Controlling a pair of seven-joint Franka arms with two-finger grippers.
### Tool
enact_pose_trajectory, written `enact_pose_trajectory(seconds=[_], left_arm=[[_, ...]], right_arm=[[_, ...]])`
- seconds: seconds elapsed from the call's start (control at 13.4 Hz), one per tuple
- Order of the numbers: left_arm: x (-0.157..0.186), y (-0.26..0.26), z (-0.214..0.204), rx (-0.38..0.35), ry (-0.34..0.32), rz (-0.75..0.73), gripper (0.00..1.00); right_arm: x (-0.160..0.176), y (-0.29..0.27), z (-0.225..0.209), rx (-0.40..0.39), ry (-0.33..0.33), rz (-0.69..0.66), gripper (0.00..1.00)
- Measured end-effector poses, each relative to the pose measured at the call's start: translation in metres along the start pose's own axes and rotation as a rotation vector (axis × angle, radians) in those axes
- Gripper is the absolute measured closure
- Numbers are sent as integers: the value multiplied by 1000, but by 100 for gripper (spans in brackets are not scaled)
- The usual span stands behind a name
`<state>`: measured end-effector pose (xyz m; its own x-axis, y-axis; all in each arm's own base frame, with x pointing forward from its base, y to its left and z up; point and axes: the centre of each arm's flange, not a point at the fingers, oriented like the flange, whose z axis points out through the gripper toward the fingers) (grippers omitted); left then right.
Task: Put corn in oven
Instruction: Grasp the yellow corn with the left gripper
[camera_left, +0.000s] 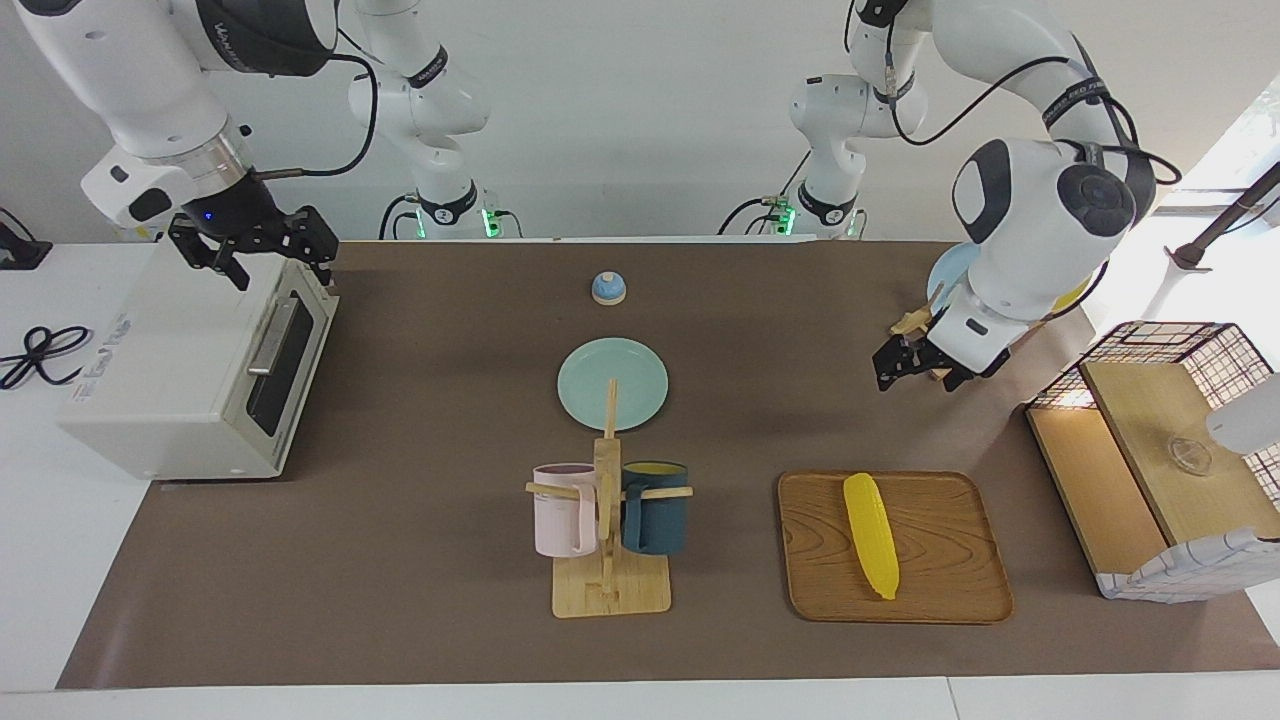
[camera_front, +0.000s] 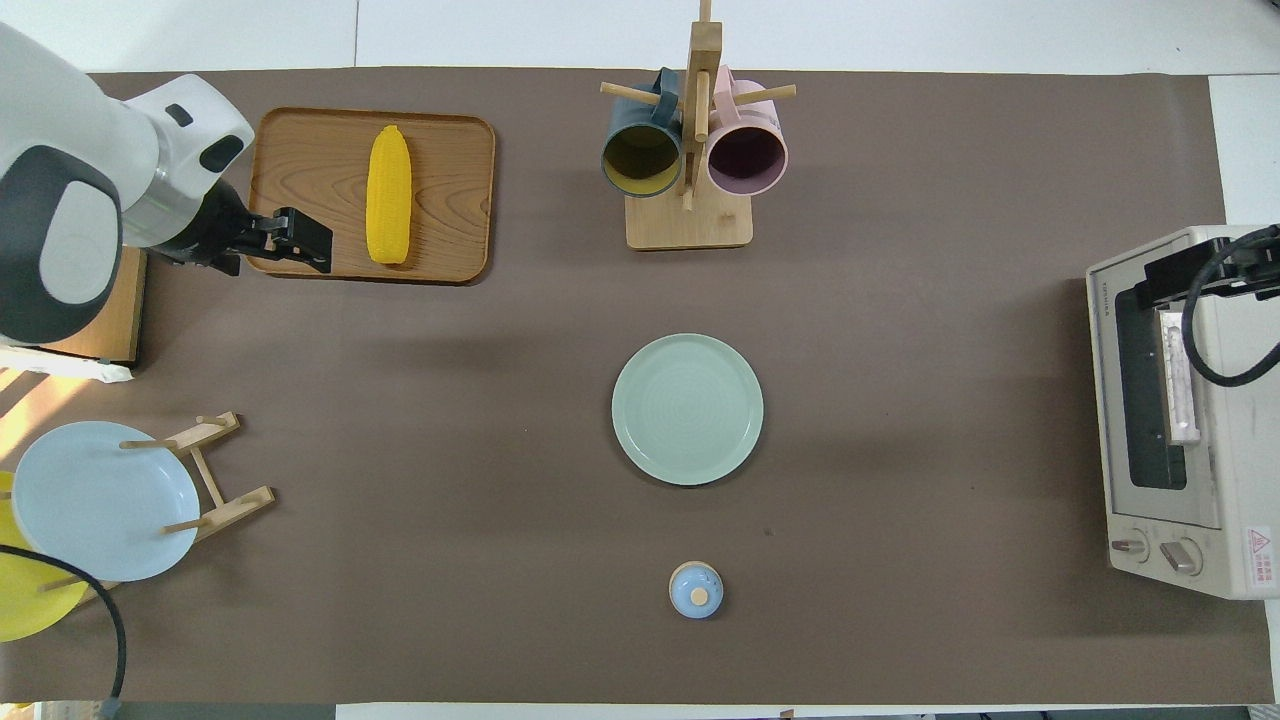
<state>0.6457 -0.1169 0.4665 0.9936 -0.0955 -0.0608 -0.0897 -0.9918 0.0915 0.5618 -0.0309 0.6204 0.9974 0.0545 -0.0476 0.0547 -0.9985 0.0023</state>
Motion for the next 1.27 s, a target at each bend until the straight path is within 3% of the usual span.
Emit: enact_pose_trajectory(seconds=[0.37, 0.67, 0.97, 1.27], left_arm=[[65, 13, 75, -19, 10, 41, 0], [89, 14, 103, -24, 55, 51, 0], [96, 12, 114, -22, 87, 53, 0], [100, 12, 142, -13, 75, 62, 0]], right_arm=[[0, 0, 0, 0, 0, -1, 0], [-1, 7, 3, 1, -6, 13, 0], [-11, 15, 41, 0, 12, 29, 48], [-32, 37, 87, -30, 59, 72, 92]])
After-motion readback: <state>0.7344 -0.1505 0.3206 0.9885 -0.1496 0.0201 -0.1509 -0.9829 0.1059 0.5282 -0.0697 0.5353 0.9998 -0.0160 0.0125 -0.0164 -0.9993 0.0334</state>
